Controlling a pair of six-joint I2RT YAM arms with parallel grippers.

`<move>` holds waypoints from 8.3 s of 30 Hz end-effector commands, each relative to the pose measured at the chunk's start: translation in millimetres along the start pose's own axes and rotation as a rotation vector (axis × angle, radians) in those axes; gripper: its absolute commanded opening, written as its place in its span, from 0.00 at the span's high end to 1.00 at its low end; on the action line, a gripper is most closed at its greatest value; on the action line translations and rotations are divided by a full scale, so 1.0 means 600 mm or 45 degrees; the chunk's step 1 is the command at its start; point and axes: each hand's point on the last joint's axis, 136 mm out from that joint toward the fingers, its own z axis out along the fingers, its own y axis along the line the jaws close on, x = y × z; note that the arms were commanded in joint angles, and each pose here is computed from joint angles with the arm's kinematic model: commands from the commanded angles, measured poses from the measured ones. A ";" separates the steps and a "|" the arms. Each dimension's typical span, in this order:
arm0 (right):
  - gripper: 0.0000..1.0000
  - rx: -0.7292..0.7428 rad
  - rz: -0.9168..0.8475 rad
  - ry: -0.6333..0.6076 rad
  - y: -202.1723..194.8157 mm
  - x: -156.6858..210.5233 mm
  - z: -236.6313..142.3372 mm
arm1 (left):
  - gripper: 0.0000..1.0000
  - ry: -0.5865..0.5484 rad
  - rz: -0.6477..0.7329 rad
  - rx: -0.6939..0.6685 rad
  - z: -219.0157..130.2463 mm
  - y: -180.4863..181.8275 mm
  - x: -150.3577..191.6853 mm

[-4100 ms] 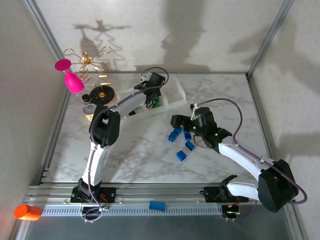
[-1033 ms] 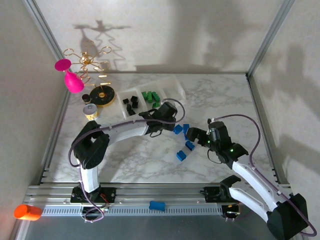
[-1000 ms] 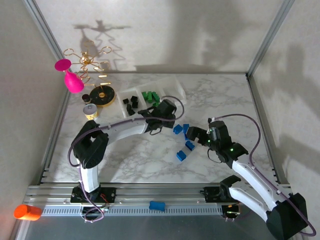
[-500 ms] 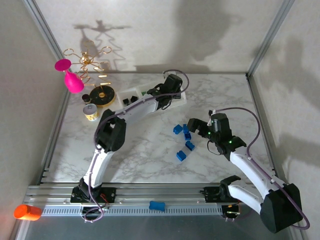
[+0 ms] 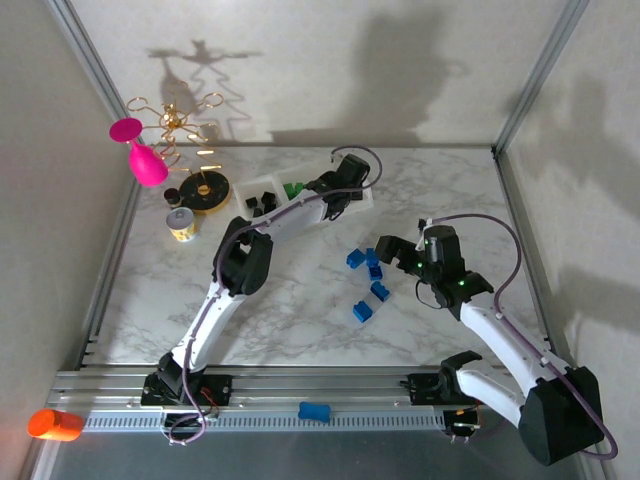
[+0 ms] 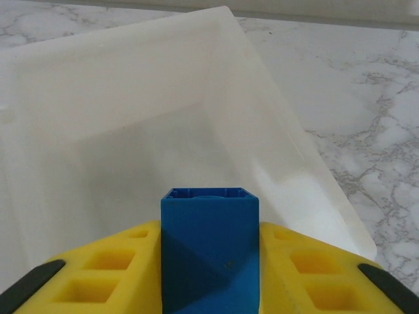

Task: Sort the legos into containers by color
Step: Place the lego in the container, then pick up the lego from the center of the table, then place the lego in the container, then pick up the lego from the center of the table, then place the lego in the container.

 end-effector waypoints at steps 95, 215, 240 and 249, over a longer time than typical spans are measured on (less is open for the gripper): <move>0.01 0.016 0.109 0.128 -0.054 0.066 -0.016 | 0.64 0.522 0.446 0.290 -0.185 -0.040 0.288; 0.01 -0.015 0.146 0.041 -0.092 0.046 -0.024 | 0.67 0.343 0.109 0.095 -0.189 -0.116 0.233; 0.01 -0.289 0.060 0.023 0.028 -0.005 0.017 | 0.66 0.003 -0.004 -0.102 -0.188 0.041 -0.019; 0.01 -0.254 0.060 0.052 0.019 0.003 0.033 | 0.66 0.028 0.014 -0.152 -0.095 0.045 -0.020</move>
